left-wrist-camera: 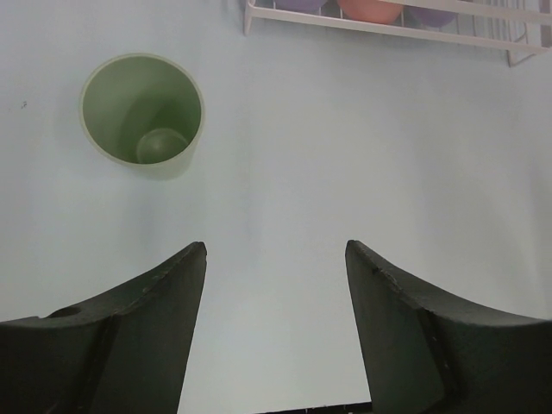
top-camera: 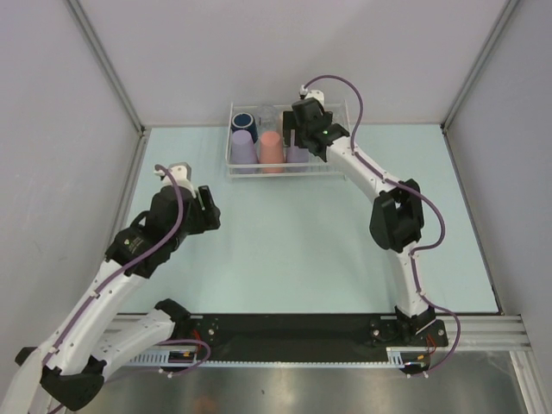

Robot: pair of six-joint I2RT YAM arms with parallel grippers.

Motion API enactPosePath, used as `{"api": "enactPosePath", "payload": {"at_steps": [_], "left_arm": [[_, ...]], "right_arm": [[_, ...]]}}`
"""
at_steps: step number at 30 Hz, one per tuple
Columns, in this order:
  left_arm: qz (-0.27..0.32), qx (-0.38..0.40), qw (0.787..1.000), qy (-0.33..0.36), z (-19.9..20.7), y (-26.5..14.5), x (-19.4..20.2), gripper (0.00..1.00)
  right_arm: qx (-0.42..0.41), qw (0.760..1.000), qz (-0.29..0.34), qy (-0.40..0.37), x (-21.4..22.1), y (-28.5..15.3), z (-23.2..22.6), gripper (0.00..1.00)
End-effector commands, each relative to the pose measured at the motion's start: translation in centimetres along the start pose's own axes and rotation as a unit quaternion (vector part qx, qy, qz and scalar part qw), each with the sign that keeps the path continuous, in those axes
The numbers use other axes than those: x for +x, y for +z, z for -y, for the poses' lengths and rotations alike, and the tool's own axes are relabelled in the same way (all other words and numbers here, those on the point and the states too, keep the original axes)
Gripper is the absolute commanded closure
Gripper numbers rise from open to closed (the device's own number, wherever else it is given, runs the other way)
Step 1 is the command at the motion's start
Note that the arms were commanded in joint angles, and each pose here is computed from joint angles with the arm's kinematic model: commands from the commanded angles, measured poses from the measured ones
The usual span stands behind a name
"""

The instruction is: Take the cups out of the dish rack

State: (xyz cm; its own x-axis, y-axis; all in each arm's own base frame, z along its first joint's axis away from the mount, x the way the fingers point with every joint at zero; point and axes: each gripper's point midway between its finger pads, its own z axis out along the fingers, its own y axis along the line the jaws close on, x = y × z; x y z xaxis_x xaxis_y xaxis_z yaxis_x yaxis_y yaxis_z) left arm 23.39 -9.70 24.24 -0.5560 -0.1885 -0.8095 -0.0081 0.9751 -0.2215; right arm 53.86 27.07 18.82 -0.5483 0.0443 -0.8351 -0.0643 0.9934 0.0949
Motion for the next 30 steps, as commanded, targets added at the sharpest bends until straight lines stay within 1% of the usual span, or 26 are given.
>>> {"api": "enactPosePath", "payload": {"at_steps": [1, 10, 14, 16, 17, 21, 23, 25, 26, 27, 30], "left_arm": [[0.007, -0.006, 1.0, -0.016, -0.3, -0.1, 0.2, 0.28], [-0.003, -0.011, 1.0, -0.025, -0.6, 0.1, 1.2, 0.28], [-0.003, -0.012, 1.0, -0.025, -0.7, 0.1, 1.3, 0.28], [-0.005, -0.012, 1.0, -0.023, -0.7, 0.1, 1.4, 0.28], [-0.004, -0.012, 1.0, -0.024, -0.7, 0.1, 1.3, 0.28], [-0.007, -0.012, 1.0, -0.021, -0.7, 0.3, 1.5, 0.28], [-0.008, -0.013, 1.0, -0.021, -0.6, 0.4, 1.5, 0.28], [-0.008, -0.011, 1.0, -0.022, -0.5, 0.5, 1.5, 0.28], [-0.008, -0.011, 1.0, -0.021, -0.5, 0.5, 1.4, 0.28], [-0.008, -0.01, 1.0, -0.021, -0.4, 0.5, 1.4, 0.28], [-0.007, -0.01, 1.0, -0.02, -0.4, 0.6, 1.4, 0.28]], "right_arm": [[-0.02, 1.0, 0.016, 0.009, -1.7, 0.8, -0.8, 0.02], [-0.024, 1.0, -0.005, 0.011, 0.6, 2.5, -1.6, 0.04], [-0.026, 1.0, -0.009, 0.009, 1.0, 3.0, -1.7, 0.07], [-0.028, 1.0, -0.006, 0.011, 0.8, 2.9, -1.8, 0.12], [-0.029, 1.0, -0.005, 0.011, 0.8, 2.9, -1.9, 0.16], [-0.029, 1.0, -0.005, 0.009, 0.8, 2.9, -1.8, 0.48], [-0.029, 1.0, -0.008, 0.01, 0.9, 2.8, -1.8, 0.51], [-0.028, 1.0, -0.011, 0.008, 1.3, 2.8, -1.8, 0.7], [-0.028, 1.0, -0.01, 0.007, 1.2, 2.7, -1.8, 0.83], [-0.027, 1.0, -0.013, 0.008, 1.4, 2.7, -1.6, 1.0], [-0.025, 1.0, -0.014, 0.006, 1.5, 2.6, -1.5, 1.0]]}}
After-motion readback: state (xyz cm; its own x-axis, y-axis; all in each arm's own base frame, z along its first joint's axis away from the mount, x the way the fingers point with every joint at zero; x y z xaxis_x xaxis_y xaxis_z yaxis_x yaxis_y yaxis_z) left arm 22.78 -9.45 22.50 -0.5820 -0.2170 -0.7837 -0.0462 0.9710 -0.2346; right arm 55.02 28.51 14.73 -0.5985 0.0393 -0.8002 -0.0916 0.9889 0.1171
